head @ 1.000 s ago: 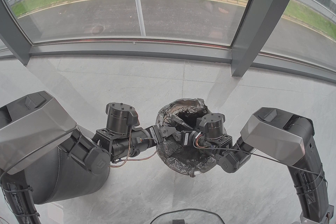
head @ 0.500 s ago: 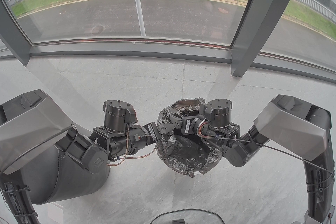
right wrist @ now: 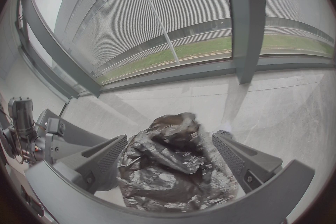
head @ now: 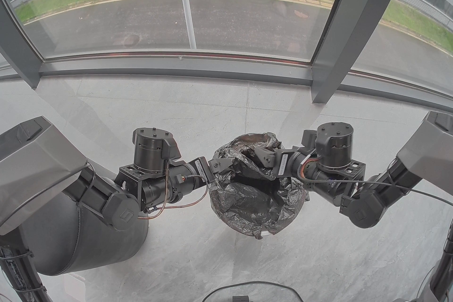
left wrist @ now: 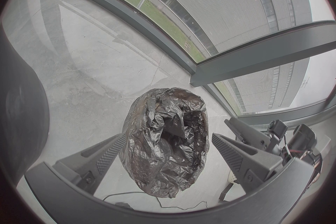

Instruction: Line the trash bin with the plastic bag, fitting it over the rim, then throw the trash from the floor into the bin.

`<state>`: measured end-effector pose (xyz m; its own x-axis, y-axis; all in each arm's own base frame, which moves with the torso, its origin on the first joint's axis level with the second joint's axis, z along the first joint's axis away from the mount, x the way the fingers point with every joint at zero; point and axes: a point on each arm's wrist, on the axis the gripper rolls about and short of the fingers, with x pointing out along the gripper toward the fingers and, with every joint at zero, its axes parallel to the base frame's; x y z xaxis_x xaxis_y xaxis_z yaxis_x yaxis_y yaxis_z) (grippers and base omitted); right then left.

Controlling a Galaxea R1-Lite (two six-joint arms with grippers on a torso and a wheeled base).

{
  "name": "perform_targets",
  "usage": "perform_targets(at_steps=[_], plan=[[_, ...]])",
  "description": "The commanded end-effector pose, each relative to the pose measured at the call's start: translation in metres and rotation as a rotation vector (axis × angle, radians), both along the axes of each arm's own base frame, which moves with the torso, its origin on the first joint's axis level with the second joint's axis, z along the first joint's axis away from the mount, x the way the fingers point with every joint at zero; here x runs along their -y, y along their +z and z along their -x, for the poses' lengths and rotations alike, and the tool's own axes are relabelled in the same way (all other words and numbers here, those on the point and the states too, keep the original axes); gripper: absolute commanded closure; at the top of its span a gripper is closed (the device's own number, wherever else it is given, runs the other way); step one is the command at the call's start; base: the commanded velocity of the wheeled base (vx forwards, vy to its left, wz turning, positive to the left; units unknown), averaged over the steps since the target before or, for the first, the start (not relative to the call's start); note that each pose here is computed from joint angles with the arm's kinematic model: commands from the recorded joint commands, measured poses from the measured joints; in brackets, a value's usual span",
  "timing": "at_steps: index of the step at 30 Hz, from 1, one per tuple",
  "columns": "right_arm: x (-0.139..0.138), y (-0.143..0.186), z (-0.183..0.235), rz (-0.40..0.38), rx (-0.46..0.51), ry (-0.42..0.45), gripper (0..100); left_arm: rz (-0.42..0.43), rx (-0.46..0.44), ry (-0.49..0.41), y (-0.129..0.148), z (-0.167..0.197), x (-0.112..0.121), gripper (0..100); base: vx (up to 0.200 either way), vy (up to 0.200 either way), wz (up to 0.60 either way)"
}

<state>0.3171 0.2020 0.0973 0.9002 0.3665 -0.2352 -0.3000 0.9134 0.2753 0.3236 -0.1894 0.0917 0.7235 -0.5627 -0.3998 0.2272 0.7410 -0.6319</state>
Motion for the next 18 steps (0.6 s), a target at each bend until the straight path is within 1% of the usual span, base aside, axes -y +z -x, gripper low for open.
perform_targets(at_steps=[1,2,3,6,7,8,9,10,12,13,14,16,17,18], plan=[[0.049,0.011,-0.015,0.008,0.013,-0.139,0,0.002,0.007,0.002,0.002,0.0,0.0,0,0.0,0.0,0.0],[0.058,0.005,-0.022,0.025,0.002,-0.163,0,0.002,0.005,0.002,0.002,0.0,0.0,0,0.0,0.0,0.0],[0.067,-0.005,-0.029,0.058,-0.013,-0.185,0,0.001,0.007,0.001,0.002,0.0,0.0,0,0.0,0.0,0.0],[0.092,-0.023,-0.053,0.161,-0.004,-0.239,0,0.001,0.008,0.002,0.002,0.0,0.0,0,0.0,0.0,0.0],[0.097,-0.025,-0.059,0.182,-0.005,-0.252,0,0.001,0.008,0.002,0.002,0.0,0.0,0,0.0,0.0,0.0],[0.097,-0.025,-0.059,0.182,-0.005,-0.252,0,0.001,0.008,0.002,0.002,0.0,0.0,0,0.0,0.0,0.0],[0.107,-0.032,-0.068,0.206,-0.009,-0.273,0,0.001,0.008,0.004,0.002,0.0,-0.001,0,0.0,0.0,0.0],[0.109,-0.034,-0.072,0.217,-0.013,-0.279,0,0.0,0.006,0.004,0.002,0.0,-0.001,0,0.0,0.0,0.0],[0.111,-0.043,-0.079,0.244,-0.017,-0.272,0,-0.001,0.005,0.004,0.001,-0.001,-0.001,0,0.0,0.0,0.0],[0.111,-0.043,-0.079,0.244,-0.017,-0.272,0,-0.001,0.005,0.004,0.001,-0.001,-0.001,0,0.0,0.0,0.0],[0.109,-0.055,-0.087,0.276,-0.02,-0.241,0,-0.002,0.004,0.004,0.0,-0.001,0.0,0,0.0,0.0,0.0],[0.106,-0.069,-0.097,0.282,-0.023,-0.2,0,-0.003,0.001,0.006,-0.001,-0.002,0.0,0,0.0,0.0,0.0],[0.105,-0.071,-0.098,0.281,-0.024,-0.196,0,-0.004,0.0,0.006,-0.002,-0.002,0.0,0,0.0,0.0,0.0],[0.103,-0.08,-0.108,0.274,-0.022,-0.171,0,-0.004,0.0,0.006,-0.002,-0.002,0.0,0,0.0,0.0,0.0]])
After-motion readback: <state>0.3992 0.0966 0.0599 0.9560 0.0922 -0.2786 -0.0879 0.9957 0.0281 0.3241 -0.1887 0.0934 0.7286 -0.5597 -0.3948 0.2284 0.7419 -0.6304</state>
